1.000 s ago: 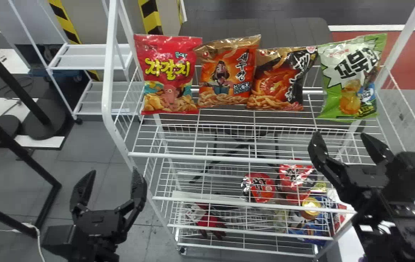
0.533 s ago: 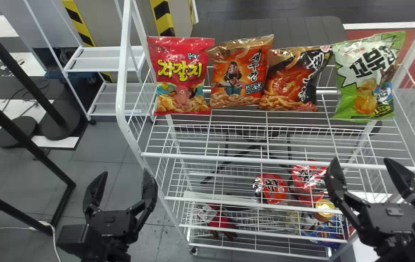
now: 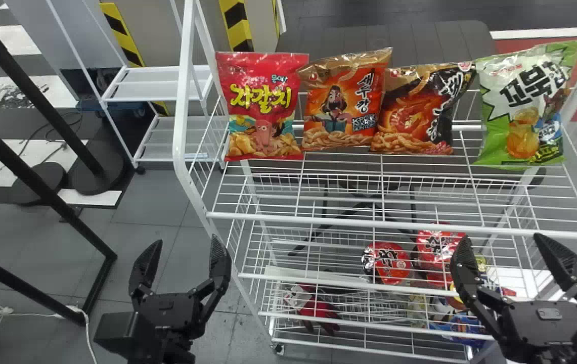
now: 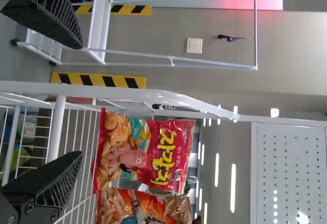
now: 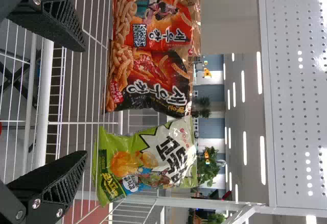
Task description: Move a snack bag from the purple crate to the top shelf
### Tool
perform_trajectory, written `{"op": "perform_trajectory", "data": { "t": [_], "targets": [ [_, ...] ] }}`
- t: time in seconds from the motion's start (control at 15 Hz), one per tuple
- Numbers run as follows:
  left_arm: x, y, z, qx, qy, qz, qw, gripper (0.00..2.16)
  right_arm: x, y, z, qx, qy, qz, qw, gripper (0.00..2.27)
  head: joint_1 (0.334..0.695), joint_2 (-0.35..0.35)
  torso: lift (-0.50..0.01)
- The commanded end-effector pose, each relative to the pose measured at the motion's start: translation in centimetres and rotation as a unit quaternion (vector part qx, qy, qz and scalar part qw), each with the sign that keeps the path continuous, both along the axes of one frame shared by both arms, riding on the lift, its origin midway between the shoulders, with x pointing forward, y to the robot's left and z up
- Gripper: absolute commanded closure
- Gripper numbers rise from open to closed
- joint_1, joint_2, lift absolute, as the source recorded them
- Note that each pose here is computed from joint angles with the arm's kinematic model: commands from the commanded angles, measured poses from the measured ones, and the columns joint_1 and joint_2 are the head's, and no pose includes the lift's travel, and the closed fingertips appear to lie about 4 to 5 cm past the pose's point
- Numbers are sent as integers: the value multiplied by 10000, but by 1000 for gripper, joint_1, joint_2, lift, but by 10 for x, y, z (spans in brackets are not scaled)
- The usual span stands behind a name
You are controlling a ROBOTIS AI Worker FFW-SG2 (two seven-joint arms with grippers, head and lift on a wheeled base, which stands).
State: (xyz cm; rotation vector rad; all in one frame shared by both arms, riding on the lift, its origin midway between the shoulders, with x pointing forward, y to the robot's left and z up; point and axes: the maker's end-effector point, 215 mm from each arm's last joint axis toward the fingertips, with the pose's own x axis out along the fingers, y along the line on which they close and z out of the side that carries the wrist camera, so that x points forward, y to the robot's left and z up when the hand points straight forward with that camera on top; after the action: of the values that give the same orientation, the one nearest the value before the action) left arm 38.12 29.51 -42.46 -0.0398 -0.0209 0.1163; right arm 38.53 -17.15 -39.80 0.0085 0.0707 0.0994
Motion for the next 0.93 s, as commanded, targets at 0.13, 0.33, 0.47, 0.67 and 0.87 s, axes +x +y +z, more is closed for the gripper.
{"op": "perform_trajectory", "data": {
  "t": [0.13,0.33,0.47,0.67,0.87],
  "targets": [
    [0,2,-2,4,18,21,10000,63,-2,10,-1,8,5,97,10000,110,695,188,2],
    [2,2,-4,8,50,24,10000,63,0,16,0,15,-13,149,9999,107,695,198,2],
    [2,3,-5,8,63,34,10000,63,1,19,-1,31,-6,175,9998,93,695,207,2],
    [2,2,-6,3,78,37,10000,63,2,20,-3,28,1,178,9998,76,695,212,2],
    [3,2,-5,1,71,36,10000,63,3,21,-4,33,9,185,9998,76,695,213,2]
  ]
}}
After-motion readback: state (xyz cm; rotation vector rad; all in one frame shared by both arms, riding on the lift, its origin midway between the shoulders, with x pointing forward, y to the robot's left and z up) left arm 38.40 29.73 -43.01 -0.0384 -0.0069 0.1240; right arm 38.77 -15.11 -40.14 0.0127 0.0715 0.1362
